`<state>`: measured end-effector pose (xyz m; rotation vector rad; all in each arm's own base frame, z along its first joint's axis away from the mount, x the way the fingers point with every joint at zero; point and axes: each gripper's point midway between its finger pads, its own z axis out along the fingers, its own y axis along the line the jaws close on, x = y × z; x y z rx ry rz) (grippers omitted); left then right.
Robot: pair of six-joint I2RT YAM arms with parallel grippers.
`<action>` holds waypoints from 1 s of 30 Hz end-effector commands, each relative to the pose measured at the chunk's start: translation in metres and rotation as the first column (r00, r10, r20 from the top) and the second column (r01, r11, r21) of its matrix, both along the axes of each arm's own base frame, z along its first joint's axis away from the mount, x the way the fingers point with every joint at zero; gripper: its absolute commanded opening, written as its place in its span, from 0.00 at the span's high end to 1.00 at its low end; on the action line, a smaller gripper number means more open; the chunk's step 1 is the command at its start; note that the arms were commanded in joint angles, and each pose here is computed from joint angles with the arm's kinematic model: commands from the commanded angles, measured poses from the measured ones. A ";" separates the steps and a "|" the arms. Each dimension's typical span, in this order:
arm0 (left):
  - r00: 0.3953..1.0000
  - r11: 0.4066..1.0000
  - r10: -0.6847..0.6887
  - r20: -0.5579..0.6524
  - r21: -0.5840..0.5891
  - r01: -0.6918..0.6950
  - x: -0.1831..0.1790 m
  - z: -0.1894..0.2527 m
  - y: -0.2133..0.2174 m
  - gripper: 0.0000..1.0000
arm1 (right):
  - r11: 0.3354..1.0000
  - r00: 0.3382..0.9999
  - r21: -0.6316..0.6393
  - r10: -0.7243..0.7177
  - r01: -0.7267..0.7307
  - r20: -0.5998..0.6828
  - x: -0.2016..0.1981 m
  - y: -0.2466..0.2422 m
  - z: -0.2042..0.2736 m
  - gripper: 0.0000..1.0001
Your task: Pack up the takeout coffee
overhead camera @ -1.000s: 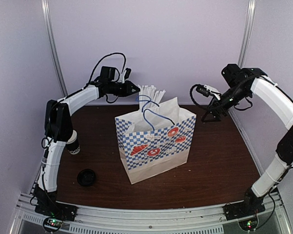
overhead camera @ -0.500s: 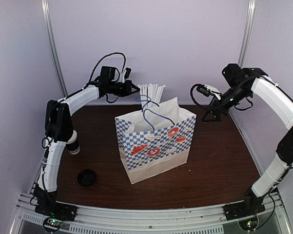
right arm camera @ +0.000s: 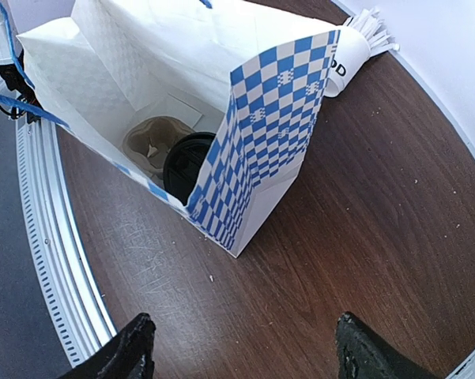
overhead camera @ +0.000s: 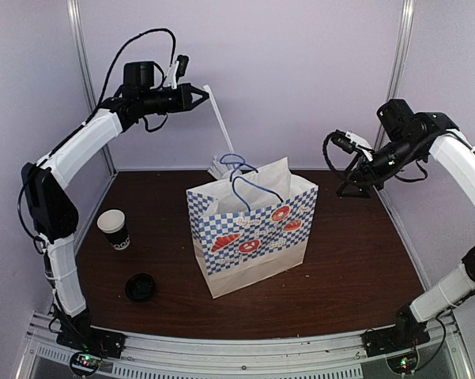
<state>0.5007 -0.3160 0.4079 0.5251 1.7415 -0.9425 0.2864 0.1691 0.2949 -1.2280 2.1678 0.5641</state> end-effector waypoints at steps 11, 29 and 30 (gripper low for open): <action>0.976 1.000 -0.025 0.215 0.006 0.024 -0.084 0.095 0.005 1.00 | 0.999 0.998 0.044 -0.007 0.004 0.070 -0.017 -0.003 0.018 0.22; 0.947 0.843 0.254 -0.198 0.525 -0.116 -0.058 -0.108 0.085 0.60 | 0.999 0.998 0.042 -0.001 -0.001 0.058 -0.015 -0.002 0.010 0.22; 0.941 0.834 0.247 -0.232 0.545 -0.084 -0.055 -0.124 0.087 0.59 | 0.999 0.998 0.041 0.000 -0.002 0.056 -0.015 -0.002 0.010 0.22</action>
